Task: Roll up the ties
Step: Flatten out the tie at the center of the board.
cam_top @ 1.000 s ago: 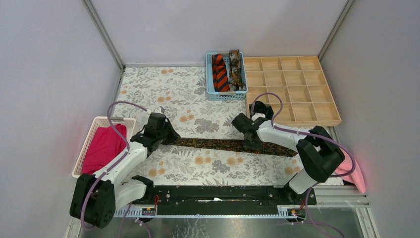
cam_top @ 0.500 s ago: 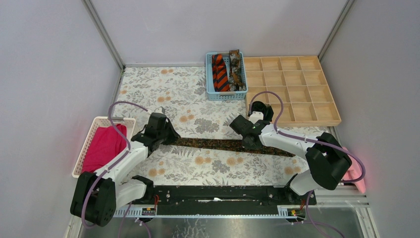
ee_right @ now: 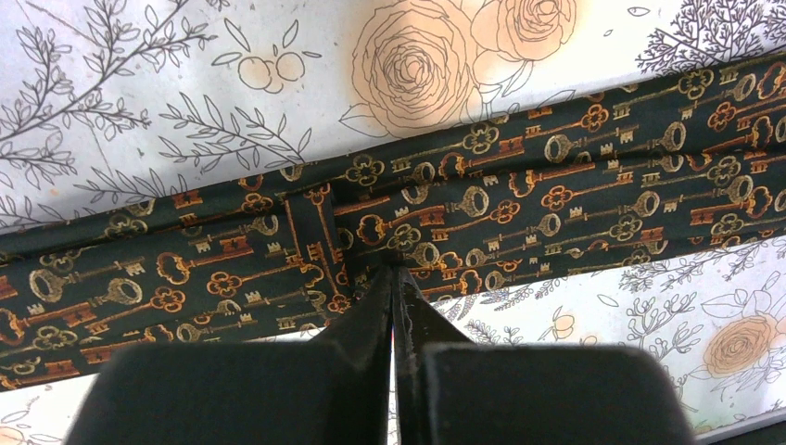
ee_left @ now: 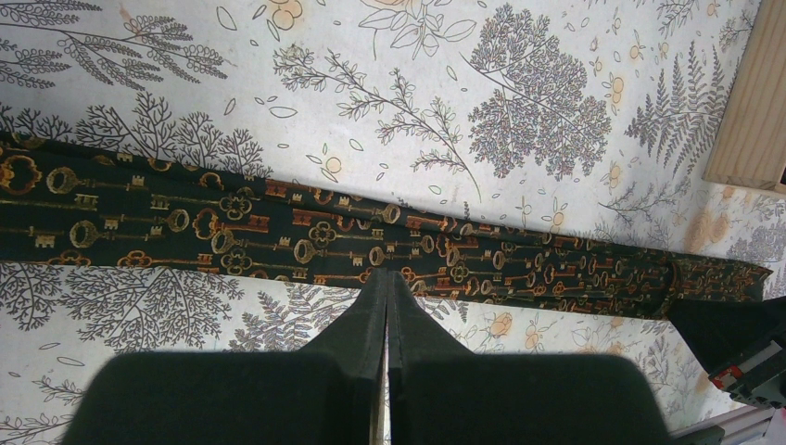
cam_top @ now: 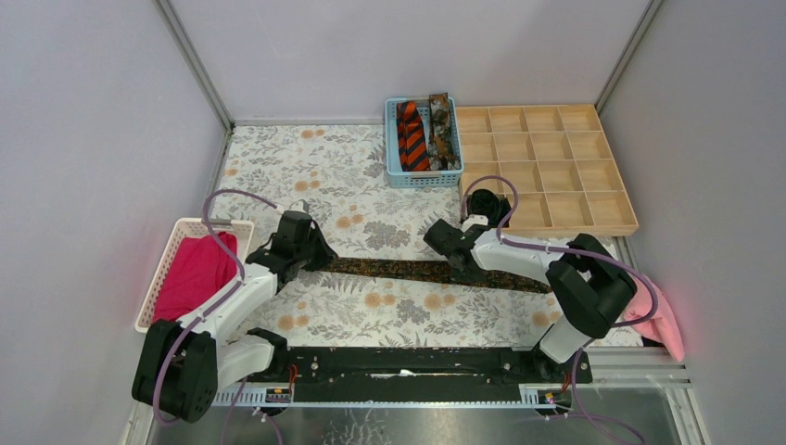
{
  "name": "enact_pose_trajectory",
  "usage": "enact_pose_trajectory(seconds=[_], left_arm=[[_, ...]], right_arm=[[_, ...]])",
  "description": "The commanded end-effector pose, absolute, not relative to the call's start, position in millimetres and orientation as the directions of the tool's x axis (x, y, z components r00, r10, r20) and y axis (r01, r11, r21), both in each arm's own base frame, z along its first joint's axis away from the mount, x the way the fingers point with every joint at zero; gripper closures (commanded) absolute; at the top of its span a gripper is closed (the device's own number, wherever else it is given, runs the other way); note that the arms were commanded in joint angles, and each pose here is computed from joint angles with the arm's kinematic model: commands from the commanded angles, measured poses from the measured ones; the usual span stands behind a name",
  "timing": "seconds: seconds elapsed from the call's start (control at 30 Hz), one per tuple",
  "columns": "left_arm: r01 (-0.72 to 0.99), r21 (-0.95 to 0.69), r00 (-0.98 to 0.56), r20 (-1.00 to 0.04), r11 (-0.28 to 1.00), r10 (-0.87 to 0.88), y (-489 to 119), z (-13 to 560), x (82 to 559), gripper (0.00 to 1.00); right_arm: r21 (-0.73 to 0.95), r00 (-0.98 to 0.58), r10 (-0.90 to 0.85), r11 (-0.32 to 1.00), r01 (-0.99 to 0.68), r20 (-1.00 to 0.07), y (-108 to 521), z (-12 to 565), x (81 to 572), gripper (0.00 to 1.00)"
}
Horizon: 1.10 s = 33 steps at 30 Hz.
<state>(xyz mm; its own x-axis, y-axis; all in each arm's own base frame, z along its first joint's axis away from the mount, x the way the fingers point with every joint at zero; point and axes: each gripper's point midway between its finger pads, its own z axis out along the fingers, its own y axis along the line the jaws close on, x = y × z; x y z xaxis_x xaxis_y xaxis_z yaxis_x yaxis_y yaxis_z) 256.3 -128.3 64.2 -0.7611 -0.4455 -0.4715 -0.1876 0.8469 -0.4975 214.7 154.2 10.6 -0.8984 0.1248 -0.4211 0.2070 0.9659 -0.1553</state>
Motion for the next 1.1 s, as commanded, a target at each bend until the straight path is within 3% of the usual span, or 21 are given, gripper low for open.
enact_pose_trajectory(seconds=[0.0, 0.3, 0.67, 1.07], left_arm=[[-0.164, -0.500, -0.742, -0.505, 0.850, -0.441, -126.7, 68.7, 264.4, 0.99], [-0.163, -0.500, -0.743, -0.505, 0.850, -0.440, -126.9, 68.4, 263.4, 0.99], [-0.165, -0.502, -0.743, -0.503, 0.849, -0.442, -126.4, 67.6, 260.6, 0.99], [-0.172, -0.499, -0.752, -0.490, 0.849, -0.440, -127.3, 61.6, 261.1, 0.99]], right_arm=[[-0.222, -0.908, 0.173, 0.936, 0.272, -0.381, 146.7, -1.9, 203.5, 1.00], [-0.489, -0.907, 0.275, 0.772, 0.405, -0.318, 101.7, -4.2, 169.4, 1.00], [-0.477, -0.823, 0.456, 0.671, 0.568, -0.339, 56.7, -7.5, 158.9, 1.00], [-0.471, -0.784, 0.479, 0.627, 0.621, -0.395, 26.8, 2.1, 202.2, 1.00]])
